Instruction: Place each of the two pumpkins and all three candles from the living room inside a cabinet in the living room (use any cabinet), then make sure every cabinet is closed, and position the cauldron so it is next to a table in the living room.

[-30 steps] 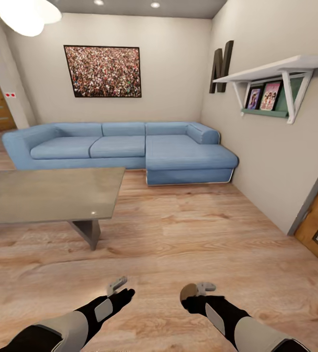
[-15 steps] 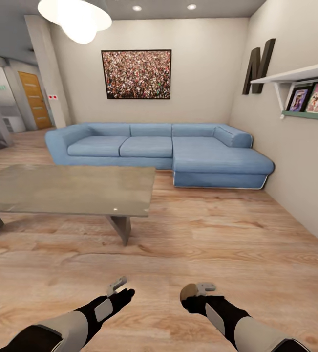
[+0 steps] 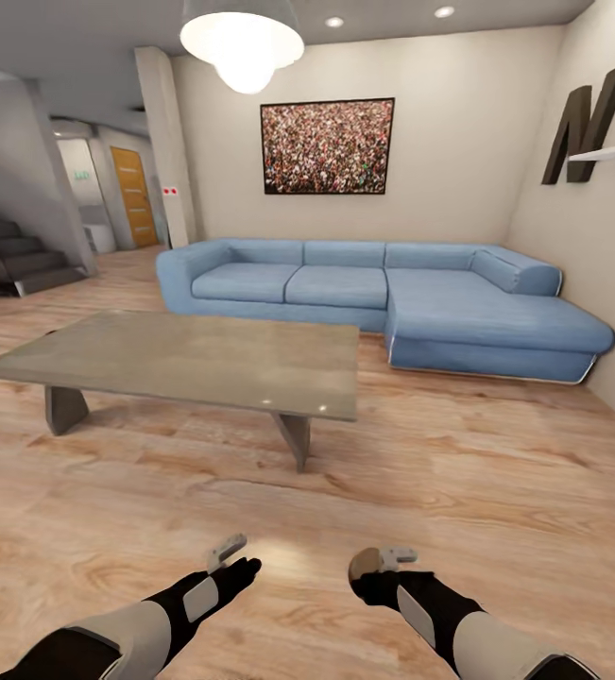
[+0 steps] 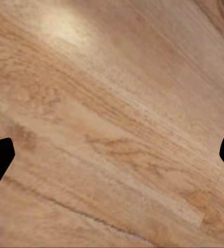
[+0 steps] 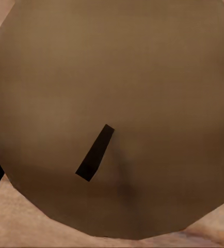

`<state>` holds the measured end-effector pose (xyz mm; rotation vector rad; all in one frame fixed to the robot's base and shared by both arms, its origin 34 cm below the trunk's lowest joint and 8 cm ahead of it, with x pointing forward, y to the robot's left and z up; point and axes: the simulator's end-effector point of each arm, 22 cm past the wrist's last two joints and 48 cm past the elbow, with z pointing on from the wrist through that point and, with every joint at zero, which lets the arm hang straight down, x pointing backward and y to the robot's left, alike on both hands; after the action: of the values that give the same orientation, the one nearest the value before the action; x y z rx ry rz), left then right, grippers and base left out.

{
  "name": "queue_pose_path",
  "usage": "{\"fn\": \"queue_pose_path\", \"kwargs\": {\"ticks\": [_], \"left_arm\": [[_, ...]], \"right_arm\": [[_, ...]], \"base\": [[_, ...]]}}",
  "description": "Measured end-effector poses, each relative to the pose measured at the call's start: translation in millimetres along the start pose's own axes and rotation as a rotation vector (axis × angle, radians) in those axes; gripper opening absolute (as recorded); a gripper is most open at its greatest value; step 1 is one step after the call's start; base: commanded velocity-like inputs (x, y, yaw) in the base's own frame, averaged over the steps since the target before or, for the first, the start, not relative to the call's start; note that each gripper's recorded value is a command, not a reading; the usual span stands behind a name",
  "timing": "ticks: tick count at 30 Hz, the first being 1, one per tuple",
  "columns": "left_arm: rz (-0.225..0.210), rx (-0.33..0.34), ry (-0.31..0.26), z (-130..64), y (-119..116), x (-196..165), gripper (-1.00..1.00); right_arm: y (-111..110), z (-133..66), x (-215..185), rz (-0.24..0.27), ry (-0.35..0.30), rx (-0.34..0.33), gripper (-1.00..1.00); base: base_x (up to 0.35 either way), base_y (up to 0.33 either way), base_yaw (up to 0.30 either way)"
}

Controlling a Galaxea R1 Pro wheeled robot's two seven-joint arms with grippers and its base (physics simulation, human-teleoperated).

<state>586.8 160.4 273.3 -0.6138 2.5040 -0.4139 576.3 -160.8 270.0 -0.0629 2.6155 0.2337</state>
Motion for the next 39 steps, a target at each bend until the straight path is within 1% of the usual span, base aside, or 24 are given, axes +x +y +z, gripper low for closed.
{"fn": "queue_pose_path", "kwargs": {"ticks": [16,29,33,39], "left_arm": [[0.001,0.01,-0.001,-1.5,-7.1,0.7,1.0],[0.0,0.007,0.006,0.5,-5.8,4.3,1.0],[0.0,0.006,0.008,1.0,-5.4,5.0,1.0],[0.0,0.006,0.007,1.1,-5.4,5.0,1.0]], "right_arm": [[0.3,-2.0,-2.8,-0.003,-0.006,0.0,-1.0],[-0.1,0.2,0.5,-0.002,0.001,0.0,-1.0],[-0.2,0.6,1.1,-0.001,0.002,0.0,-1.0],[-0.2,0.7,1.3,0.0,0.003,0.0,-1.0]], "base": [[0.0,0.289,0.272],[0.0,0.289,0.285],[0.0,0.289,0.149],[0.0,0.29,0.017]]}}
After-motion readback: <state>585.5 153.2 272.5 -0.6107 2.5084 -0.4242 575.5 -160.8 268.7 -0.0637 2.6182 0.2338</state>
